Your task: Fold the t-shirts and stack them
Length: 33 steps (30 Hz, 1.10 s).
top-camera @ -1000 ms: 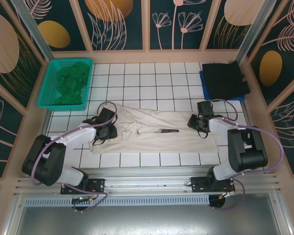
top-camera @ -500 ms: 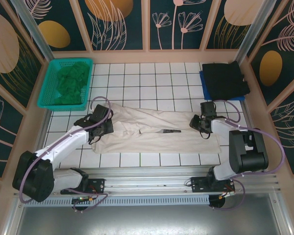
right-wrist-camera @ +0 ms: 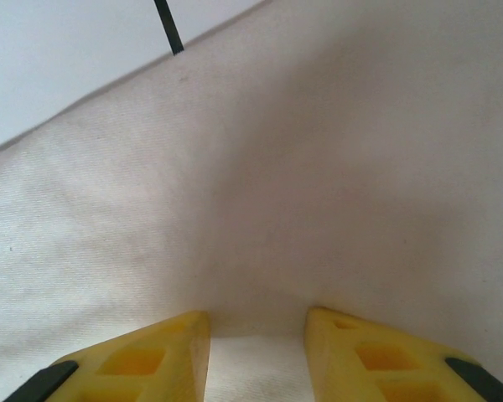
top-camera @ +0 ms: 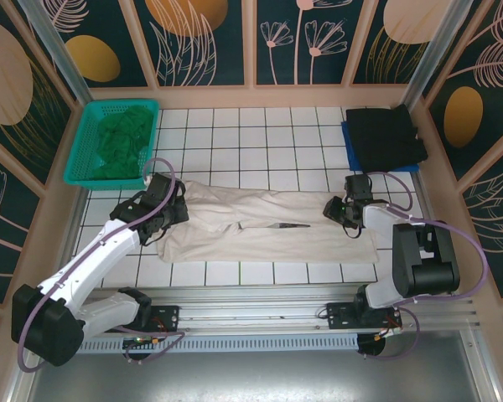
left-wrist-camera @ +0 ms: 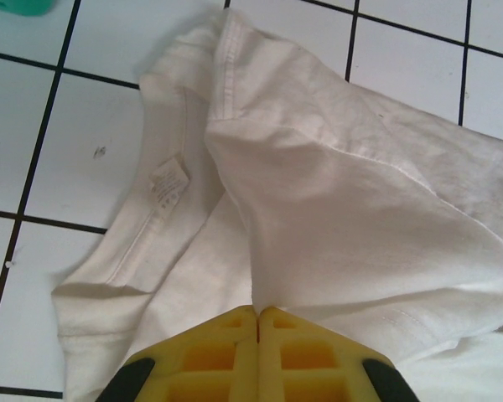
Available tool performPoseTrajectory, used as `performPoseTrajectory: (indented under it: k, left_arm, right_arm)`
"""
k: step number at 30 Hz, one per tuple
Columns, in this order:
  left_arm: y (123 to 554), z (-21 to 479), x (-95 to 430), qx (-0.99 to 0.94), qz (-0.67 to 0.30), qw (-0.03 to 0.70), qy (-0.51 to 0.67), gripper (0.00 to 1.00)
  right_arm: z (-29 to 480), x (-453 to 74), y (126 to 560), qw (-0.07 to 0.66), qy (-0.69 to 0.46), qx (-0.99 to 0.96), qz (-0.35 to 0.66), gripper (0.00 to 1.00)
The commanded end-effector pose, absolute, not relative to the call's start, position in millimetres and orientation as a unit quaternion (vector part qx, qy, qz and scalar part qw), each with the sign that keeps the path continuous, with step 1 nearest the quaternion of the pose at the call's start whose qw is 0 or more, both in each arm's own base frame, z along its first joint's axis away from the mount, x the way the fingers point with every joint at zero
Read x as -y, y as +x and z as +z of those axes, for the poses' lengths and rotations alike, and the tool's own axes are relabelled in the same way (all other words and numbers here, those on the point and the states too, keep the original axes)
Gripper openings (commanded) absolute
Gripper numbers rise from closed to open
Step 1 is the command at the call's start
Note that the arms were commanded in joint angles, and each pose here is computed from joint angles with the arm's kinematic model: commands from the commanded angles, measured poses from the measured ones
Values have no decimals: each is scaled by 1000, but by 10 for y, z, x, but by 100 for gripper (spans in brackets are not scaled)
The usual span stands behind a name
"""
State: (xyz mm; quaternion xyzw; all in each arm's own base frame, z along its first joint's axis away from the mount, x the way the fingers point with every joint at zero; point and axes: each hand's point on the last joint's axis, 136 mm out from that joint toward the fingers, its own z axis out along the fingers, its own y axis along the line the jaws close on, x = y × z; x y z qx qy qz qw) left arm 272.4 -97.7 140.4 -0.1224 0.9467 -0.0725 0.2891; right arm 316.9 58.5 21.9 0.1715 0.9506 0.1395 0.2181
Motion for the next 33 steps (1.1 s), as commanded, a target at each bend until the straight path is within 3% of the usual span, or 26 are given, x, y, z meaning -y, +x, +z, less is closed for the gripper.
performPoseTrajectory:
  k: [1,12,25,26,27,28,33]
  left_arm:
    - [2647,1423,944,-952,-65,269,-129,0]
    - [2320,992,786,-960,-45,224,-165,0]
    - [2397,640,620,-968,51,182,-163,1]
    - [2364,593,613,-970,55,172,-162,10]
    - [2345,569,609,-971,58,164,-165,29]
    - [2350,584,623,-971,54,164,-166,38]
    - [2502,1052,763,-962,3,224,-157,41]
  right_arm:
    - [145,-528,3018,202,169,-956,129,39]
    - [159,-553,2997,212,163,-953,140,45]
    - [155,-563,2997,211,165,-953,144,50]
    - [168,-563,2996,213,165,-952,144,50]
    - [187,-562,2998,217,165,-951,145,51]
    - [212,-560,3007,221,165,-950,145,52]
    - [317,-586,3049,236,161,-946,156,53]
